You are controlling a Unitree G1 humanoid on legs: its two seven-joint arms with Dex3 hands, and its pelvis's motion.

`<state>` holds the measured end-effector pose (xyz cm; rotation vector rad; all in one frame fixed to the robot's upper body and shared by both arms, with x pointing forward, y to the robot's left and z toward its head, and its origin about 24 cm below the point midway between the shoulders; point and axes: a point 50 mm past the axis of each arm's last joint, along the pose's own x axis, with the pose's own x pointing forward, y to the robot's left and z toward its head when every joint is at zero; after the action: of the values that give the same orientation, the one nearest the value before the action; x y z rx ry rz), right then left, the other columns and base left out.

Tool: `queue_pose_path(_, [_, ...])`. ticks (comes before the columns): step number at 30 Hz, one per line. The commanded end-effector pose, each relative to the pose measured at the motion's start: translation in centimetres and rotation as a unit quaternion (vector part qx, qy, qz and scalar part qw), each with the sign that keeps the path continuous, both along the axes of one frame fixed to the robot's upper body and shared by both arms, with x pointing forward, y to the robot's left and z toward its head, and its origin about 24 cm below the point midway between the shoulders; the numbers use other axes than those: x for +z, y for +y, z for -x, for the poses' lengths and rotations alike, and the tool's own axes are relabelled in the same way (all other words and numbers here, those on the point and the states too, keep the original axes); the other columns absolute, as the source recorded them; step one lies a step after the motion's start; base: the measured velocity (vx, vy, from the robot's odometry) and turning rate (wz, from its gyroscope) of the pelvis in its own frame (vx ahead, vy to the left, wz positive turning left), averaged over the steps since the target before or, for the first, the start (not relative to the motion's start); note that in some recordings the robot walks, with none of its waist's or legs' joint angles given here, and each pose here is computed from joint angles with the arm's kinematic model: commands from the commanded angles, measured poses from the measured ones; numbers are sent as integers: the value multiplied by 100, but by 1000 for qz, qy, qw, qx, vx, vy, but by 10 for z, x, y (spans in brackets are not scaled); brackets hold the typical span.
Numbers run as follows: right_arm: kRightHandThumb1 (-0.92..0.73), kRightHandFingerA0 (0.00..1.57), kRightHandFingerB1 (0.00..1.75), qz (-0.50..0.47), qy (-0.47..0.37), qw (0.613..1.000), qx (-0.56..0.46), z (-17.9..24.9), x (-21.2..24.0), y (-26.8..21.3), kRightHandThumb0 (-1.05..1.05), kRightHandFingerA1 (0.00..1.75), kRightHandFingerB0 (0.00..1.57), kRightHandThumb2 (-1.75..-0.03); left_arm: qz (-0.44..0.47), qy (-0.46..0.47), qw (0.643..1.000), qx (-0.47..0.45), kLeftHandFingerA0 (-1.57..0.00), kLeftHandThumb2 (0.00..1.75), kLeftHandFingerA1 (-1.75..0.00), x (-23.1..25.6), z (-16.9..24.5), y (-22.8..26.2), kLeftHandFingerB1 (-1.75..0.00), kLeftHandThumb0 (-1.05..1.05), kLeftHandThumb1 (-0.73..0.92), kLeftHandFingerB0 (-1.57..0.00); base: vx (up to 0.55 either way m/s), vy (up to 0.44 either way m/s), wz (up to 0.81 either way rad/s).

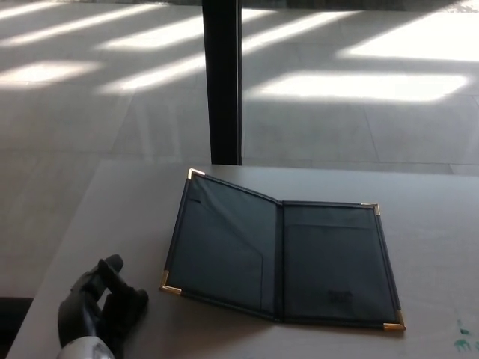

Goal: The robot uses its left hand to push the cover of the diary kept in the middle of the desk to close it

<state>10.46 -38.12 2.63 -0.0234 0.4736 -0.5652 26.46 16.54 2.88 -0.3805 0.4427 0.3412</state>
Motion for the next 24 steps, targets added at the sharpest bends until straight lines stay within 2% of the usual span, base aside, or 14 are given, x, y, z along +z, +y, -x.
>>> queue_pose_path(1, [-86, 59, 49, -6, -1, 1000, -4, 0, 0, -2, -87, 68, 49, -66, 80, 64, 995, 1, -25, 76, -46, -28, 16, -37, -43, -85, 92, -24, 0, 0, 0])
queue_pose_path(2, [-85, 60, 49, -11, -2, 1000, -8, 0, 0, -2, -87, 68, 51, -66, 86, 67, 994, 1, -28, 78, -48, -29, 15, -43, -44, -81, 92, -26, 0, 0, 0])
queue_pose_path(3, [-66, 59, 59, -12, -3, 1000, -9, 0, 0, -2, -83, 72, 47, -108, 92, 66, 994, -1, -27, 78, -48, -29, 15, -47, -43, -82, 92, -24, 0, 0, 0])
queue_pose_path(7, [-66, 60, 58, -6, 0, 1000, -9, 0, 2, -3, -82, 72, 46, -109, 118, 57, 991, -22, -27, 77, -47, -27, 12, -65, -42, -84, 92, -23, 0, 0, 0])
queue_pose_path(8, [-86, 60, 46, -7, 1, 1000, -11, 0, 0, -4, -87, 65, 49, -66, 132, 51, 989, -37, -26, 78, -50, -24, 10, -77, -44, -84, 92, -23, 0, 0, 0])
queue_pose_path(13, [-85, 63, 48, -4, 0, 1000, -6, -6, 2, -3, -87, 69, 51, -65, 145, 56, 987, -47, -30, 77, -53, -21, 6, -101, -45, -83, 92, -23, 0, 0, 0])
queue_pose_path(16, [-86, 64, 47, -13, -2, 1000, -5, -7, 0, -3, -87, 67, 51, -66, 167, 61, 983, -41, -28, 77, -52, -26, 11, -105, -44, -83, 92, -21, 0, 0, 0])
queue_pose_path(17, [-66, 60, 58, -14, -2, 1000, -4, -7, 0, -3, -82, 70, 47, -108, 176, 69, 981, -35, -33, 77, -57, -29, 14, -107, -47, -85, 92, -26, 0, 0, 0])
queue_pose_path(22, [-65, 58, 59, -12, -1, 1000, 3, -10, 1, -1, -85, 72, 47, -108, 252, 100, 963, -3, -28, 83, -62, -46, 29, -117, -48, -84, 92, -19, 0, 0, 0])
queue_pose_path(23, [-65, 59, 59, -12, -4, 1000, 5, -10, 1, -2, -84, 73, 46, -108, 260, 99, 961, -7, -24, 113, -63, -48, 31, -119, -53, -83, 82, -17, 0, 0, 0])
queue_pose_path(24, [-65, 60, 58, -13, -2, 1000, 1, -9, 0, -1, -83, 73, 46, -108, 265, 105, 959, -6, -25, 111, -63, -50, 32, -122, -54, -83, 82, -18, 0, 0, 0])
